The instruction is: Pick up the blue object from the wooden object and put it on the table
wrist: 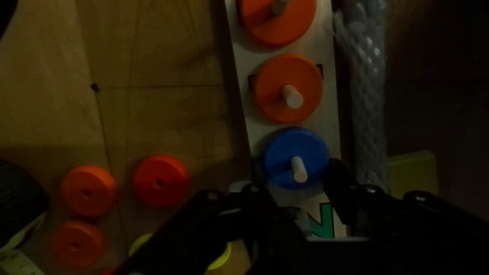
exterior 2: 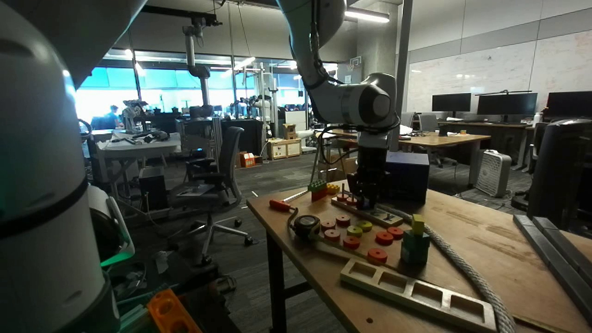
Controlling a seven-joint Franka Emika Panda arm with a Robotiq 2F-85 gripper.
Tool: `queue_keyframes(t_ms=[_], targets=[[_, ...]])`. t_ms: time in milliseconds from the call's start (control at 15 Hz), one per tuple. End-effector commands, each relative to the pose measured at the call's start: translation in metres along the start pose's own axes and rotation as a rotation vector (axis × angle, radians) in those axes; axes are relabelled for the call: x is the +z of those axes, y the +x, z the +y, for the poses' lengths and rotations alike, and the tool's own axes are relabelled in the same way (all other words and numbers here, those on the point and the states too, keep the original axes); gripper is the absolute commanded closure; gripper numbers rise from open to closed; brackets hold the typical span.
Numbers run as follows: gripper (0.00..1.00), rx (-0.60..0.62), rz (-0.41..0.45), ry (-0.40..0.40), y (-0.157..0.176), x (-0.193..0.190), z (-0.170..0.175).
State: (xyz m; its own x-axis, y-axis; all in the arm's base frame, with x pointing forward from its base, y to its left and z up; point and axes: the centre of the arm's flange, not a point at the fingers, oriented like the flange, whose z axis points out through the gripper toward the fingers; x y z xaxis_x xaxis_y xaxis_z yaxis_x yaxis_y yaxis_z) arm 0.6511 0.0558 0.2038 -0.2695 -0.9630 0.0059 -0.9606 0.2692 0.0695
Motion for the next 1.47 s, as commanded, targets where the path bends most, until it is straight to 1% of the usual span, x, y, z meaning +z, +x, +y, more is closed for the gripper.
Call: queue_keyframes(t_ms=[0,467,733,1000,1400], targets=[[0.83,-0.010,-0.003,0.025,0.004,-0.015,0.009],[0.83,-0.013,0.008,0.068,0.006,-0.047,0.017],[0.83,-0.016,0.013,0.099,0.013,-0.071,0.028],[0.83,-0.062,0.004,0.073,0.007,-0.072,0.051],[0.83,-0.162,-0.023,0.017,-0.020,-0.058,0.091]])
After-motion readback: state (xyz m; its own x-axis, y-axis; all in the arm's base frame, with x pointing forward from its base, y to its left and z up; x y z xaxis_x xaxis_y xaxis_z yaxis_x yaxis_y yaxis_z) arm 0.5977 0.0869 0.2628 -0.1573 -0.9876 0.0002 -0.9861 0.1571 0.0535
